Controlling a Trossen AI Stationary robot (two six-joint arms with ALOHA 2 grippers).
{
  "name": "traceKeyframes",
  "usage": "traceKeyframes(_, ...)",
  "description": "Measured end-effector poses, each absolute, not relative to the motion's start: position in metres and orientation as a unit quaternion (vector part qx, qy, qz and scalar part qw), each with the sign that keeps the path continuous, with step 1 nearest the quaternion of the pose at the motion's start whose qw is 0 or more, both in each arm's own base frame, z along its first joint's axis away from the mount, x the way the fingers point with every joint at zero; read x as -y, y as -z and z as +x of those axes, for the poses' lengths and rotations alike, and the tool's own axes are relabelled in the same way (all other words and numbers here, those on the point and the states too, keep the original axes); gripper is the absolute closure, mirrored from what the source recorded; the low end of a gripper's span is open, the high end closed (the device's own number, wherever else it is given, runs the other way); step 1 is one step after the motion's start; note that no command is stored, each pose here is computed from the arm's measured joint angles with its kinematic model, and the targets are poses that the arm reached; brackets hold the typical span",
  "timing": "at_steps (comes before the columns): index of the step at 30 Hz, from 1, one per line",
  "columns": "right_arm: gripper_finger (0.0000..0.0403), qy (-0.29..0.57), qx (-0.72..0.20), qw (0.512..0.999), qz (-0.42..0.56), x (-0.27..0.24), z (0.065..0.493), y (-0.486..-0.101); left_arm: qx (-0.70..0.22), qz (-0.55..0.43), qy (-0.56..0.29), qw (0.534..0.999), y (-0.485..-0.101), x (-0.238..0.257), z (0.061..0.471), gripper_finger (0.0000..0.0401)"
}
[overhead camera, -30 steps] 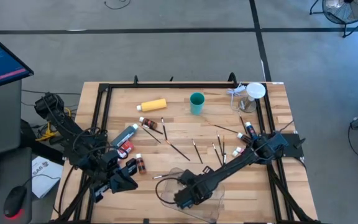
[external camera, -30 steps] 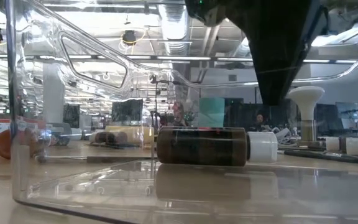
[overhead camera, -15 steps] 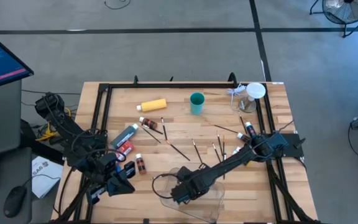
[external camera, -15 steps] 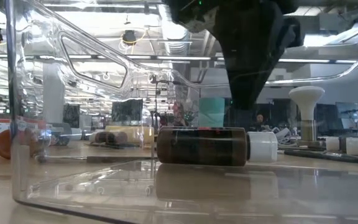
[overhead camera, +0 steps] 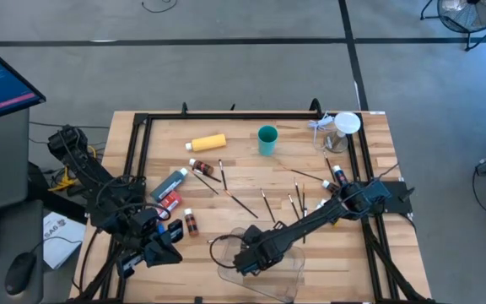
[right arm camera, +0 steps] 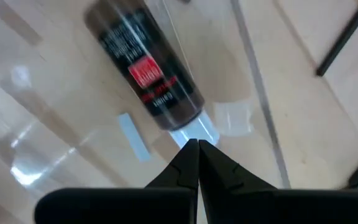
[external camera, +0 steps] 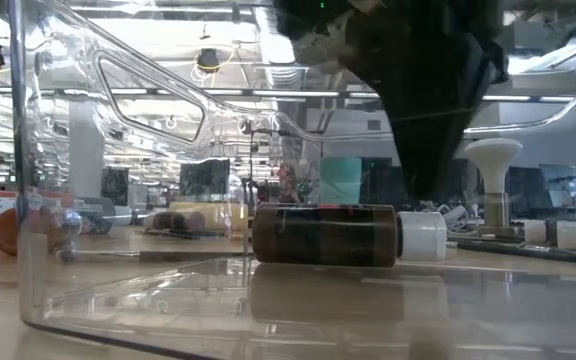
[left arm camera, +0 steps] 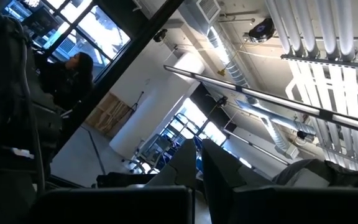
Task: Pick & Place Paint Supplies
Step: Put the black paint bottle into the transparent bin
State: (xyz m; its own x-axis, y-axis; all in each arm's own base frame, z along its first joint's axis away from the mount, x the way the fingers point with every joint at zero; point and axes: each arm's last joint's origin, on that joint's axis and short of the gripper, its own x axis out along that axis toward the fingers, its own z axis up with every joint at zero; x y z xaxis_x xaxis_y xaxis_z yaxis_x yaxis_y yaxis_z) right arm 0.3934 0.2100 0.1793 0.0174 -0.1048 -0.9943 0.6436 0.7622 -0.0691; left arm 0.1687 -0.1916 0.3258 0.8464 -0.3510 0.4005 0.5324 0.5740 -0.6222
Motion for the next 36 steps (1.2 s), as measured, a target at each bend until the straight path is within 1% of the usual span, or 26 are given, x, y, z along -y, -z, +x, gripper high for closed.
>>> traceKeyframes(3, 0.0403, 0.268, -0.657, 0.672, 0.213, -0.211, 0.39, -0.168, 0.117, -0.387, 0.249, 0.88, -0.326, 0.192, 0.169, 0.0399)
traceKeyframes(8, 0.0403, 0.264, -0.662, 0.669, 0.21, -0.215, 0.387, -0.16, 0.116, -0.386, 0.249, 0.881, -0.325, 0.192, 0.169, 0.0399)
traceKeyframes(19, 0.0403, 0.257, -0.627, 0.696, 0.236, -0.213, 0.398, -0.161, 0.116, -0.387, 0.241, 0.882, -0.325, 0.191, 0.17, 0.0399)
traceKeyframes(26, 0.0403, 0.258, -0.585, 0.72, 0.27, -0.215, 0.407, -0.162, 0.116, -0.387, 0.24, 0.882, -0.325, 0.191, 0.17, 0.0399)
traceKeyframes(36, 0.0403, 0.275, -0.557, 0.739, 0.261, -0.211, 0.41, -0.163, 0.114, -0.39, 0.244, 0.881, -0.325, 0.192, 0.168, 0.0399)
